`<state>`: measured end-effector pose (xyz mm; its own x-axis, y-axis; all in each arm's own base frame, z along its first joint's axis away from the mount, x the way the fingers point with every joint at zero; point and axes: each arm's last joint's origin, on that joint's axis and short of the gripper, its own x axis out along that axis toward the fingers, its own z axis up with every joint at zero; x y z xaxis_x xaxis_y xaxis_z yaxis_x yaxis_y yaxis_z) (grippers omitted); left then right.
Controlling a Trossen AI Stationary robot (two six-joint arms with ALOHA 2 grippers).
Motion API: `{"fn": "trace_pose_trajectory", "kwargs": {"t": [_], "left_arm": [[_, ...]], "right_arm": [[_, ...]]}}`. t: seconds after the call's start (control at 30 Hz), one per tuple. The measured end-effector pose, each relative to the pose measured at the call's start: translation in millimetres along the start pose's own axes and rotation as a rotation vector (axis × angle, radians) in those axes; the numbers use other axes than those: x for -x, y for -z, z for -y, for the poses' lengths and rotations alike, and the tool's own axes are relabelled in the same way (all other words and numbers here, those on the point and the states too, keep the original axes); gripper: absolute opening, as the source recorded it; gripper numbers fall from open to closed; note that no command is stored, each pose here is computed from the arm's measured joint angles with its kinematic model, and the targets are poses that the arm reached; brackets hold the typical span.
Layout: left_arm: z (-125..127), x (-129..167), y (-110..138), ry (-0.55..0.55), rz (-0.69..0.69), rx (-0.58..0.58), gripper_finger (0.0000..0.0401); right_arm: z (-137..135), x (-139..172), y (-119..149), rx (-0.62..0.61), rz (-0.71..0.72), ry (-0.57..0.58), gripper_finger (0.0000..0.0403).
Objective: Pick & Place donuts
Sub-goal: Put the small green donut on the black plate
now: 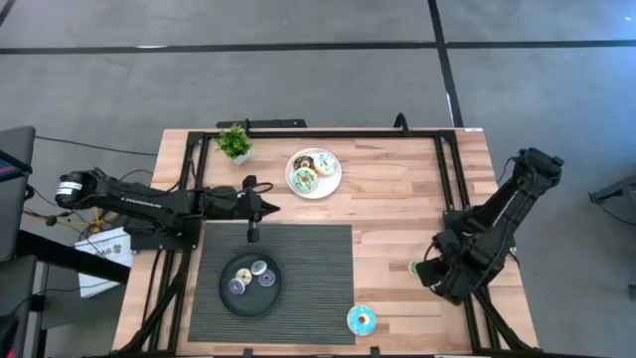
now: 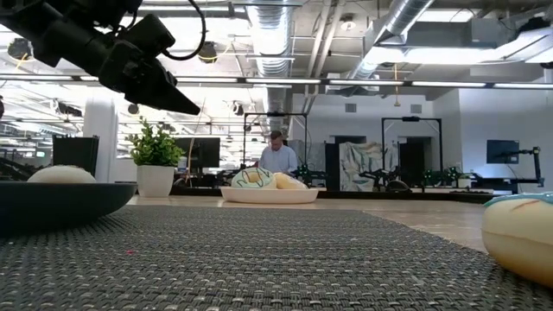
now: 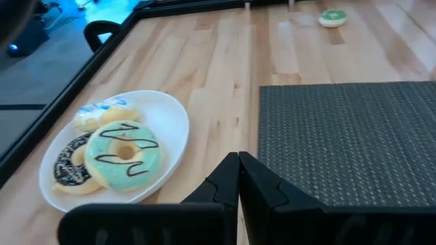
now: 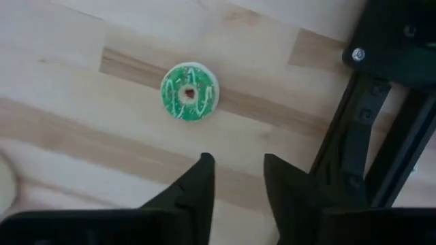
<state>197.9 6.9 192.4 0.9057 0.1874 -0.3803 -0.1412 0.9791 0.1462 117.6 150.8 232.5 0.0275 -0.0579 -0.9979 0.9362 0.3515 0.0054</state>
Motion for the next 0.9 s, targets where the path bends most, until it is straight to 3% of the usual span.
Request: {"fn": "trace_pose_trajectory", "kwargs": {"t": [0.37, 0.63, 0.8, 0.9], "left_arm": [[-7, -1, 0, -0.019, -0.002, 0.013, 0.0], [-6, -1, 0, 0.008, 0.008, 0.013, 0.0], [-6, -1, 0, 0.008, 0.008, 0.013, 0.0], [-6, -1, 0, 0.008, 0.007, 0.014, 0.0]], "right_arm": [[-29, -46, 11, 0.096, 0.095, 0.19, 0.0246], [-45, -64, 2, 0.157, 0.121, 0.168, 0.0291], [-36, -80, -5, 0.157, 0.061, 0.011, 0.0294], [-20, -89, -10, 0.097, 0.071, 0.025, 0.0294]]}}
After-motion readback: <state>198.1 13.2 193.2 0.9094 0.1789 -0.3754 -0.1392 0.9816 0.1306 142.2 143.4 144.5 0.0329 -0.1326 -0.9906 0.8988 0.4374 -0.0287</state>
